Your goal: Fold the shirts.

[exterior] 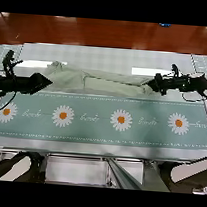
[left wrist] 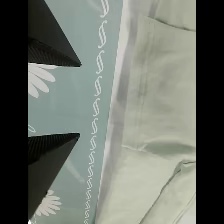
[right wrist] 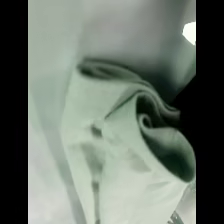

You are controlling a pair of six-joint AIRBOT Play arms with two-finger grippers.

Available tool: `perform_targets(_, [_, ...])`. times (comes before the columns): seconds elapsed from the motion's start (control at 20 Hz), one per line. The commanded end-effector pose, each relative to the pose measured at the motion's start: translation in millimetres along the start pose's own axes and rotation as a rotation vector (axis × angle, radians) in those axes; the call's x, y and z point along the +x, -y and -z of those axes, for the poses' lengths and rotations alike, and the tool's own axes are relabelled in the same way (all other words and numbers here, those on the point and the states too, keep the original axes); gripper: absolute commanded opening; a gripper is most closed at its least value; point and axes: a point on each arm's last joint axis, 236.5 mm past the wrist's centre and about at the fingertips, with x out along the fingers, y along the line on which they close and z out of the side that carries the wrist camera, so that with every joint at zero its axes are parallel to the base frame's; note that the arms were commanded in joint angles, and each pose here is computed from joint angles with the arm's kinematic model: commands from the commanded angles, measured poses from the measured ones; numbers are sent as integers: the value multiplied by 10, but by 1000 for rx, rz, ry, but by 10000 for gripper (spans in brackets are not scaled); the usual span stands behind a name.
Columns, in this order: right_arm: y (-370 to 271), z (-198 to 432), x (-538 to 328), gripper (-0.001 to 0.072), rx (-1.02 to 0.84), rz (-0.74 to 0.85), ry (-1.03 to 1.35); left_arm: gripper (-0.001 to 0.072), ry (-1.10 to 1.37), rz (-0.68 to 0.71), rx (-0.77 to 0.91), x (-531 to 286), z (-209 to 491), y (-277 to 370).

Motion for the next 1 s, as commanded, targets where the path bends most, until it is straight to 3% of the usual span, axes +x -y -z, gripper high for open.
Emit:
perform_targets(0.0, [-176,34,-197,22,-96,23,2,505,-8,4,0,-2,22,12])
perform_targets(0.1, [-183,171,-453,22,-192,116,-7,498,-49,22,7,13,123,77])
perform_targets(0.15, [-176,259,-590,22,-230,165,3,411,-77,33,22,35,196,139])
perform_targets(0.2, [-210,350,-703,22,-256,188,16,123,-104,47,47,74,280,234])
perform_targets(0.25, [-257,439,-815,22,-274,196,36,20,-117,65,84,128,340,361])
perform_targets(0.4, [-444,761,-1136,22,-338,209,97,19,-145,162,213,481,557,1063])
perform_targets(0.65, [-792,1438,-1523,23,-395,175,156,18,-323,182,476,1403,934,2040])
perform_targets(0.95, [-1157,2018,-1851,23,-452,115,223,18,-622,227,548,2155,1864,2727])
